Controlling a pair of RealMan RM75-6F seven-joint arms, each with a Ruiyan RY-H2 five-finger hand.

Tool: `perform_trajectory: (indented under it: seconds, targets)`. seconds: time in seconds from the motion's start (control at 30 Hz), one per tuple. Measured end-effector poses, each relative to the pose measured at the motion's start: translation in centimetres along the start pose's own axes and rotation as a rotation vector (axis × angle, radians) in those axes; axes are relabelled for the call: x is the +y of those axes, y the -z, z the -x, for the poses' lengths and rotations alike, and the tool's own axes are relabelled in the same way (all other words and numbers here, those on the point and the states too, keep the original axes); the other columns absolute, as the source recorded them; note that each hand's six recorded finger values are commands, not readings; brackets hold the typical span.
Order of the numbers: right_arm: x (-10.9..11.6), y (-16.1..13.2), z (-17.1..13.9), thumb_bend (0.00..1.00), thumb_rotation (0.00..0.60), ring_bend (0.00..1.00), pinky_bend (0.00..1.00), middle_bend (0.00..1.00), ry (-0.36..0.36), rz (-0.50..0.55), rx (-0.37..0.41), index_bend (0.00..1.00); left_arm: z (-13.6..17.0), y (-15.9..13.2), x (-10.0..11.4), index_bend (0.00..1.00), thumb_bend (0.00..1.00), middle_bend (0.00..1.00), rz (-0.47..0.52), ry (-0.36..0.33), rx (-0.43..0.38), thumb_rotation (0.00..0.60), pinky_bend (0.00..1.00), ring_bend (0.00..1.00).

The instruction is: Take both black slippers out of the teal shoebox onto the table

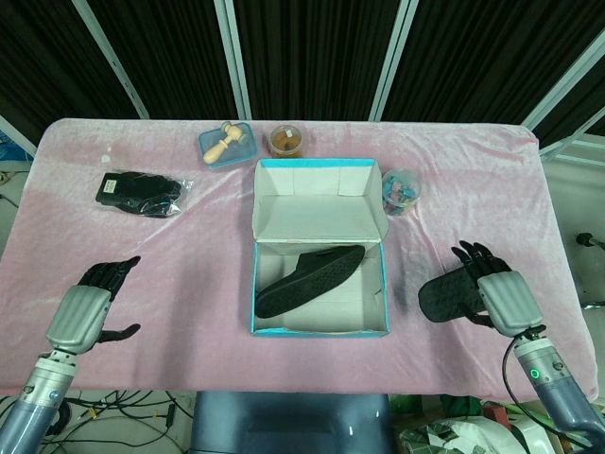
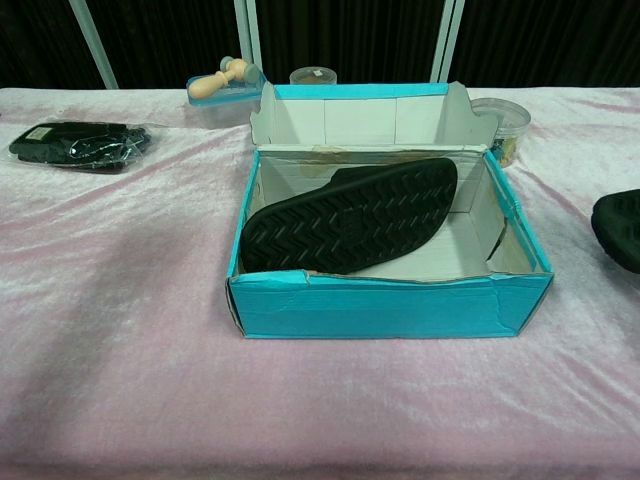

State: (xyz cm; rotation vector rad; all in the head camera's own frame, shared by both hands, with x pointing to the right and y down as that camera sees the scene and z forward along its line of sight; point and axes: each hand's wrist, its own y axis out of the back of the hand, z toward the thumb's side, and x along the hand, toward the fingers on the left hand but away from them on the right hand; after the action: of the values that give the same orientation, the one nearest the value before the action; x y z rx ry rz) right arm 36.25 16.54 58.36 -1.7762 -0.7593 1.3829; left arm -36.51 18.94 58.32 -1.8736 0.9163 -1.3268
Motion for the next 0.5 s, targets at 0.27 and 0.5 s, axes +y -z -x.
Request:
perform_trajectory:
  seconds: [0.27,0.5]
  targets:
    - [0.5,-2.1,-1.3,0.22,0.600,0.04,0.22,0.03,0.027,-0.035,0.050,0.00,-5.2,-3.7,0.2,0.10,0.00,0.18,0.151,0.067,-0.025,0.600,0.21,0.16]
    - [0.3,-2.7,-1.9,0.22,0.600,0.04,0.22,0.03,0.026,-0.041,0.063,0.00,-9.6,-9.5,0.2,0.10,0.00,0.20,0.254,0.137,-0.075,0.600,0.21,0.19]
